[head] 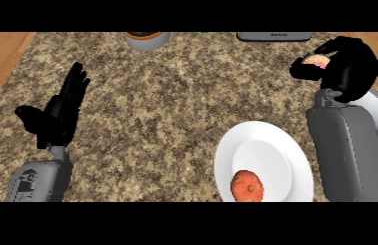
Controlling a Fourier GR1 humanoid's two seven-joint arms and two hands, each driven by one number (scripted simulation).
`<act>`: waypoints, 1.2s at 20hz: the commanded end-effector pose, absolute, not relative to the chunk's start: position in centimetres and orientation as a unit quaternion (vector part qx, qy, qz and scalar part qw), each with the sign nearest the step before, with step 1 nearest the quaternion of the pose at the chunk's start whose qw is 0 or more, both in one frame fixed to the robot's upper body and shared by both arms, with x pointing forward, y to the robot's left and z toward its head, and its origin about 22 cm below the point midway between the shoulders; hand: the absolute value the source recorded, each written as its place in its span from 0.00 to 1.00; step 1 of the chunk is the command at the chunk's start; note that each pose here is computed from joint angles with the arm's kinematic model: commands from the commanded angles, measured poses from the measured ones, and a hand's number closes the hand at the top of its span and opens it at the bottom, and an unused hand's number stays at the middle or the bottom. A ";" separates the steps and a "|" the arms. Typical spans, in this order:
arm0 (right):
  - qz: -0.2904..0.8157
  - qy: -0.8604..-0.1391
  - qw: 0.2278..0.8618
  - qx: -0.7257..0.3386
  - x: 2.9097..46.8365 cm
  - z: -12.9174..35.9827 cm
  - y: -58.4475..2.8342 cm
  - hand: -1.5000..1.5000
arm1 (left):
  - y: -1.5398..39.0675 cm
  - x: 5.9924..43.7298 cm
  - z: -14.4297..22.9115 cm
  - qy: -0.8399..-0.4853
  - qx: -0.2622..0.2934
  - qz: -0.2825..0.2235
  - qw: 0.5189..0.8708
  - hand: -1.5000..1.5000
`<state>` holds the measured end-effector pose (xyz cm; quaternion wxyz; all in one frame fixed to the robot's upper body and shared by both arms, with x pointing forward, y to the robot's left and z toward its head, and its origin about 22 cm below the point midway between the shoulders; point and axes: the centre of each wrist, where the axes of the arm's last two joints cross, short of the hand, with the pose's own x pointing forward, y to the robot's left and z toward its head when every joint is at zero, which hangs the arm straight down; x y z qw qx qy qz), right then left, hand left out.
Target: Pick the cupcake from the plate and place it in the pan
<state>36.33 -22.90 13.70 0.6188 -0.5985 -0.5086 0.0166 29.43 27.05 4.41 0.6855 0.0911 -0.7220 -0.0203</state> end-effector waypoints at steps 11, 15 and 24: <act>0.029 -0.399 0.590 -0.701 33.1 6.7 -42.6 1.00 | 27.7 31.4 5.6 -0.723 0.088 -0.024 0.685 0.50; 0.011 -0.388 0.596 -0.703 33.1 5.4 -46.0 1.00 | 28.8 30.6 5.8 -0.731 0.075 -0.033 0.678 0.50; -0.045 -0.409 0.663 -0.626 30.6 1.8 -48.7 0.00 | 26.9 30.9 5.1 -0.726 0.072 -0.034 0.683 0.50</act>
